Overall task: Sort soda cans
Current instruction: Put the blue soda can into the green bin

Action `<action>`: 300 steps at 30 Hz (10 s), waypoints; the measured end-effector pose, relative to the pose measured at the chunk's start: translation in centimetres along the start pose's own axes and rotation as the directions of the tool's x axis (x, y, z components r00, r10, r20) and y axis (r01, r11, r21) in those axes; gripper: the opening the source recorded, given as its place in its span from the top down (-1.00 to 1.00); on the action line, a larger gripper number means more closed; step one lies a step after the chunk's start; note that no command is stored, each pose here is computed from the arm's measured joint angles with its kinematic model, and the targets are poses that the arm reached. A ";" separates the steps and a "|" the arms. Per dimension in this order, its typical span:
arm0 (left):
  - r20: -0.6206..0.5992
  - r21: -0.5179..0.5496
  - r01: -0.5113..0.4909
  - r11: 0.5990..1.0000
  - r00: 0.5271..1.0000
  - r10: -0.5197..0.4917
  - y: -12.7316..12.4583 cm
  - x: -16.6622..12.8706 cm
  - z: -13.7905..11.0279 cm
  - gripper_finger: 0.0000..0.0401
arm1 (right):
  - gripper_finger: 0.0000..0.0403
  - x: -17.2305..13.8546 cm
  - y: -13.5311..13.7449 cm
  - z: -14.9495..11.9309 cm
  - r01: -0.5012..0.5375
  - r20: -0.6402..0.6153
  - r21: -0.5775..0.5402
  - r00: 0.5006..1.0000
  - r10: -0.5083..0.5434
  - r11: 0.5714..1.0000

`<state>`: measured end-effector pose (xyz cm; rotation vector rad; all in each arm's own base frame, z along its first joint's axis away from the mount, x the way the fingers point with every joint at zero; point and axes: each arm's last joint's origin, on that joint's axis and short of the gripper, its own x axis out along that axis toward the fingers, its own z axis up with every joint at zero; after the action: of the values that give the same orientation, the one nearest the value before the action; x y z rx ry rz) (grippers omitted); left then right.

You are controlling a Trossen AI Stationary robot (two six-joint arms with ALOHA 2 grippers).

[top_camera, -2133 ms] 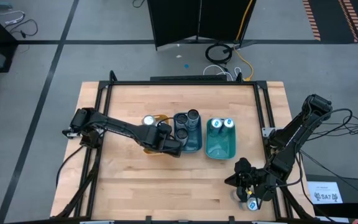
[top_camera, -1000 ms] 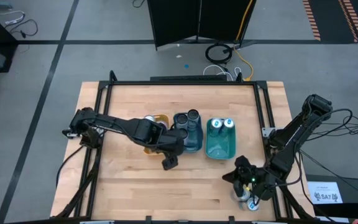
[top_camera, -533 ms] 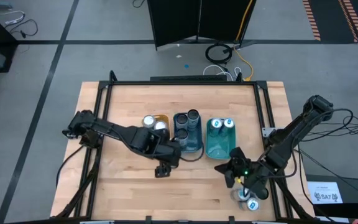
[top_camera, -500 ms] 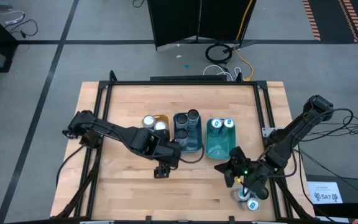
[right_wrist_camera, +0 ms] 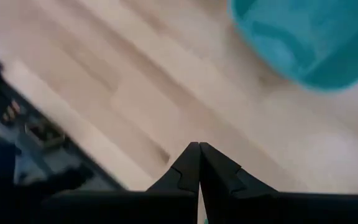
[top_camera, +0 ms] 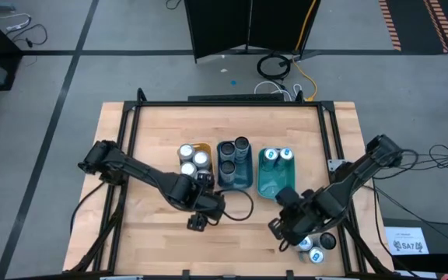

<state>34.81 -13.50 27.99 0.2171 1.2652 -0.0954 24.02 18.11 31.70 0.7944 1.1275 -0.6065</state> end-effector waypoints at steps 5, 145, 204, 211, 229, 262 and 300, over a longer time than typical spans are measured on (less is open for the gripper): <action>0.023 -0.024 0.050 0.998 0.998 -0.050 -0.1 1.2 -1.9 -0.99 | 1.00 0.5 1.7 -1.1 0.016 -0.103 -0.068 0.994 -0.023 0.998; 0.345 -0.378 0.275 0.884 0.928 -0.141 -2.2 -6.3 -7.3 -0.99 | -0.12 -5.7 -1.6 0.6 -0.121 0.151 -0.061 0.980 0.129 0.991; 0.283 -0.307 0.137 0.942 0.958 -0.047 -1.8 -6.0 -8.0 -0.99 | -0.39 8.9 -6.9 16.2 0.270 -0.164 0.056 0.952 -0.258 0.961; 0.283 -0.310 0.138 0.941 0.958 -0.047 -1.8 -6.0 -8.0 -0.99 | -0.39 7.9 -7.1 16.1 0.251 -0.152 0.068 0.959 -0.239 0.965; 0.291 -0.313 0.143 0.939 0.955 -0.049 -1.8 -6.0 -8.0 -0.99 | -0.40 -1.3 -7.0 8.6 0.038 0.037 0.140 0.998 -0.044 0.989; 0.298 -0.321 0.119 0.940 0.954 -0.020 -1.7 -6.0 -8.0 -0.99 | -0.92 -1.7 -4.0 -4.3 -0.057 -0.018 -0.092 0.998 0.055 0.994; 0.301 -0.321 0.122 0.939 0.953 -0.020 -1.7 -6.0 -7.9 -0.99 | -0.90 3.5 0.5 -13.4 -0.138 -0.180 -0.958 0.972 -0.151 0.252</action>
<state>25.27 -13.77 31.30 -0.1375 0.9720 0.0274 18.22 29.14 25.61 -0.2940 1.4460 0.3018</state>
